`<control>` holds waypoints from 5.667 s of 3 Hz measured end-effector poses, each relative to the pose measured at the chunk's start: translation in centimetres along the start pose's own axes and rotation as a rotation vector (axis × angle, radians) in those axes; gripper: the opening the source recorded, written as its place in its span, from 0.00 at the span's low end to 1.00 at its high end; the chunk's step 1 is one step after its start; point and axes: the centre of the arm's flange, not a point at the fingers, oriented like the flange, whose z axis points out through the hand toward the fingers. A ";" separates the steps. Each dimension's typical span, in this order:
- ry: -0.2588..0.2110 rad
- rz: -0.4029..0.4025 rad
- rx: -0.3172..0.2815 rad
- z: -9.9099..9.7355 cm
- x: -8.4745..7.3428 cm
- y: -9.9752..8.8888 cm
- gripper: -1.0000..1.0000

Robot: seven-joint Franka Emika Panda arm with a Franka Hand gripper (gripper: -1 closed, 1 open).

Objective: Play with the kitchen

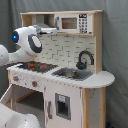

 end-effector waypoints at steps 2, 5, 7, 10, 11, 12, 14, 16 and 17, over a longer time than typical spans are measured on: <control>0.029 -0.012 0.013 4.3 -0.7 0.1 1.00; 0.081 0.022 0.044 8.6 -0.2 1.0 1.00; 0.088 0.019 0.032 9.1 0.3 1.8 0.00; 0.104 0.041 0.003 4.8 -1.5 0.4 0.00; 0.117 0.042 -0.031 3.9 -1.9 -0.2 0.00; 0.124 0.046 -0.052 2.8 -2.2 -0.7 0.00; 0.142 0.055 -0.081 0.7 -3.1 -1.7 0.00; 0.147 0.056 -0.097 0.0 -3.3 -1.6 1.00; 0.162 0.048 -0.143 -1.9 -2.5 0.2 1.00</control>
